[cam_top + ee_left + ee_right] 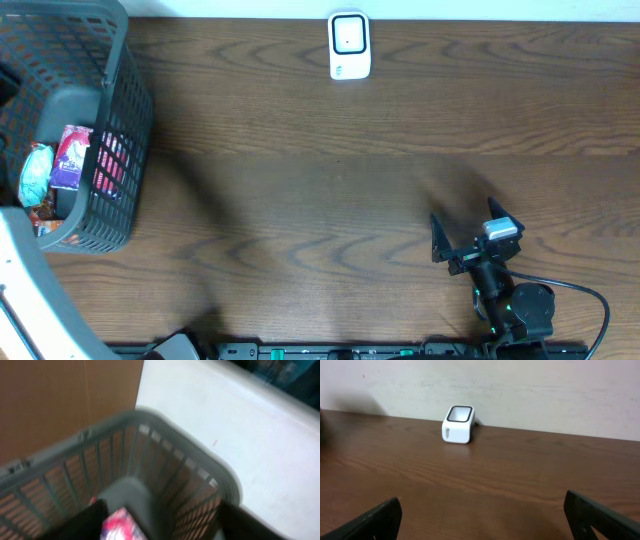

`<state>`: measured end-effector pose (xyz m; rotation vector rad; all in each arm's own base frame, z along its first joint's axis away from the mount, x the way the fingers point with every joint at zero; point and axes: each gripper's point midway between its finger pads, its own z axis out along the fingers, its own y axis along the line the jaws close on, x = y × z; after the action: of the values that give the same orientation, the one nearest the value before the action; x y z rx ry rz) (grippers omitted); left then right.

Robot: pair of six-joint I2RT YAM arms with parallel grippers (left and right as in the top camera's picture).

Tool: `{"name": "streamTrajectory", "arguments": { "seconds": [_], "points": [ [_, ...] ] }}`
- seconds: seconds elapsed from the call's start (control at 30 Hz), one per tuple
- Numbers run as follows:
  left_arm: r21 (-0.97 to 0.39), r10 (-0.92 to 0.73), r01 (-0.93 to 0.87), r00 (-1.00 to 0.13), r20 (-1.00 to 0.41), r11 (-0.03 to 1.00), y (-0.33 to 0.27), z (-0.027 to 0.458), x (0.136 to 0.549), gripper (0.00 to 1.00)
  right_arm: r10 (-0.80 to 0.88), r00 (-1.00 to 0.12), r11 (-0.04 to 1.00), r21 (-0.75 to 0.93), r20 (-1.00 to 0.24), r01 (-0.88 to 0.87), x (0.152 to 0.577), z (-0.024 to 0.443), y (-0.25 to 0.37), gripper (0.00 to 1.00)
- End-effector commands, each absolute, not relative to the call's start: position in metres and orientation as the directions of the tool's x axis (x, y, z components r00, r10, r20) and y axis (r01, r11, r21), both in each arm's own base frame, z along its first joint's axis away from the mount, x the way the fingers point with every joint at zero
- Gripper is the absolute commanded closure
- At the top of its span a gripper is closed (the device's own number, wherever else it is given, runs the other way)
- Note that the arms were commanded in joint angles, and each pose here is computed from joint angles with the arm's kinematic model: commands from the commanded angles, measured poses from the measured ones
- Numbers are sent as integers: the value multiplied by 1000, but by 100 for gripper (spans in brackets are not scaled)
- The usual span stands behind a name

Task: Scan the item barcode
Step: 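Grasp the purple pad pack with the left gripper and lift it out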

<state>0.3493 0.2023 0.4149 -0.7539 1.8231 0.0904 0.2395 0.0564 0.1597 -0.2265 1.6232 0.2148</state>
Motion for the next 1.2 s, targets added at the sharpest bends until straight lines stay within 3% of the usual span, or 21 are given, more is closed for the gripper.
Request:
{"name": "streamTrajectory", "arguments": {
  "seconds": [0.0, 0.17, 0.23, 0.37, 0.4, 0.67, 1.13, 1.17],
  "points": [
    [-254, -529, -580, -372, -762, 774, 216, 327, 371, 18, -8, -63, 963, 9, -998, -269, 239, 159, 56, 1],
    [-145, -494, -542, -582, -646, 828, 220, 254, 382, 13, -9, -63, 963, 9, -998, -269, 239, 159, 56, 1],
    [-64, -401, -444, -728, -556, 894, 212, 211, 388, 11, -9, -63, 963, 8, -998, -270, 239, 159, 56, 1],
    [-34, -330, -351, -836, -439, 936, 200, 164, 393, 0, -8, -63, 963, 9, -998, -269, 239, 159, 56, 1],
    [-33, -317, -334, -853, -415, 942, 196, 154, 395, 2, -8, -63, 963, 9, -998, -270, 239, 159, 56, 1],
    [120, -260, -298, -931, -257, 947, 201, 98, 391, 2, -9, -63, 963, 8, -998, -270, 239, 159, 56, 1],
    [75, -270, -274, -961, -62, 959, 191, 26, 377, 1, -9, -63, 963, 8, -998, -270, 239, 159, 56, 1],
    [73, -271, -274, -962, -48, 959, 191, 19, 377, 22, -8, -63, 963, 9, -998, -269, 239, 159, 56, 1]
  ]
}}
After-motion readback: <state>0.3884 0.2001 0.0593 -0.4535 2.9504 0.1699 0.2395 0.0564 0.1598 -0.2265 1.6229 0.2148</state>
